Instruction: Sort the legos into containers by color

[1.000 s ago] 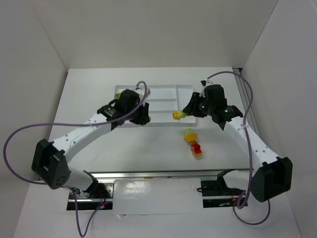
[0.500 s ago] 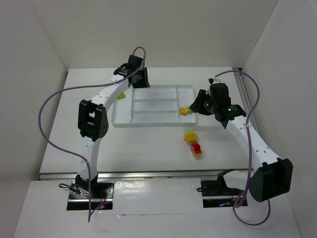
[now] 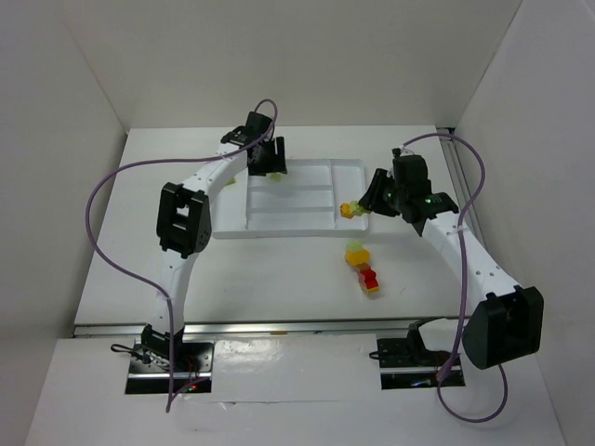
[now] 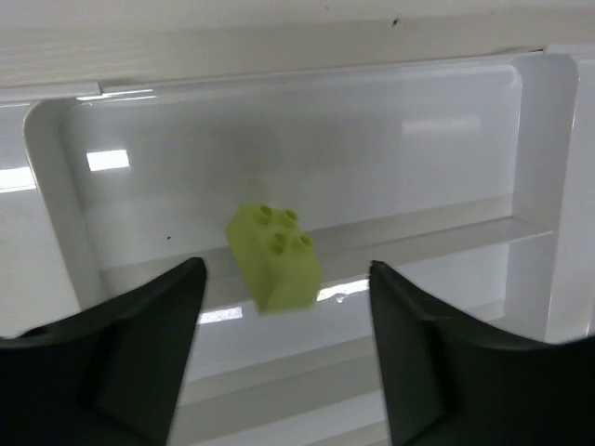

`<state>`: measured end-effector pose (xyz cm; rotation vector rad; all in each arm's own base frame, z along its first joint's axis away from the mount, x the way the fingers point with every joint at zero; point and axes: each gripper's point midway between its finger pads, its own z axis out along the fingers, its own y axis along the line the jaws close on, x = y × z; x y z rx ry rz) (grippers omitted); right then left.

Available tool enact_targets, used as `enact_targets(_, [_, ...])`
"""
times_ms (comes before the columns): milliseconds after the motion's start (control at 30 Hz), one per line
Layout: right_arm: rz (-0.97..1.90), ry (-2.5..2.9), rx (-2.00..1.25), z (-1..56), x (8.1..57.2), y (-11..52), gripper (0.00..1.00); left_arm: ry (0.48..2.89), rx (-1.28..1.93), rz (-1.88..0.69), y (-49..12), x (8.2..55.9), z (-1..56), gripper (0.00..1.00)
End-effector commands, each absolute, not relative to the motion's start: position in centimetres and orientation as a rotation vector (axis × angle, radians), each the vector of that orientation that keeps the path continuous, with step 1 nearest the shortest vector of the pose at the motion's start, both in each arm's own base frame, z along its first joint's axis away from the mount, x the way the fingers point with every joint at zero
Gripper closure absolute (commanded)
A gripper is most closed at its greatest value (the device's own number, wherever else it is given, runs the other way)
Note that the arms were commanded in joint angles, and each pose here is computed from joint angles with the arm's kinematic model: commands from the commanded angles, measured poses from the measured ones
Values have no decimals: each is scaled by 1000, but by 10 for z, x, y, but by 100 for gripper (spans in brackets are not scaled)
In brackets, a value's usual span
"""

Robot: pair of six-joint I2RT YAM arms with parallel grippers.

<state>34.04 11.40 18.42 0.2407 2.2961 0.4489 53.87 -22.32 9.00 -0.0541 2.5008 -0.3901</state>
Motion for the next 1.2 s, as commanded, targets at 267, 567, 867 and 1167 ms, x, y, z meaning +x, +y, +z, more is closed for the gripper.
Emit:
enact_targets(267, [488,2232,209,209,352,119,78,2347,171,-382,-251,499,157,2])
enact_targets(567, [835,2248,-3,218,334,153,78,1840,840,-847,-324,333,246,8])
enact_targets(867, [1086,2237,-119,232,321,173,77,1743,1079,-881,-359,298,229,2])
enact_targets(1167, [1087,2247,-114,231,320,173,76,1753,1065,-855,-374,306,225,4])
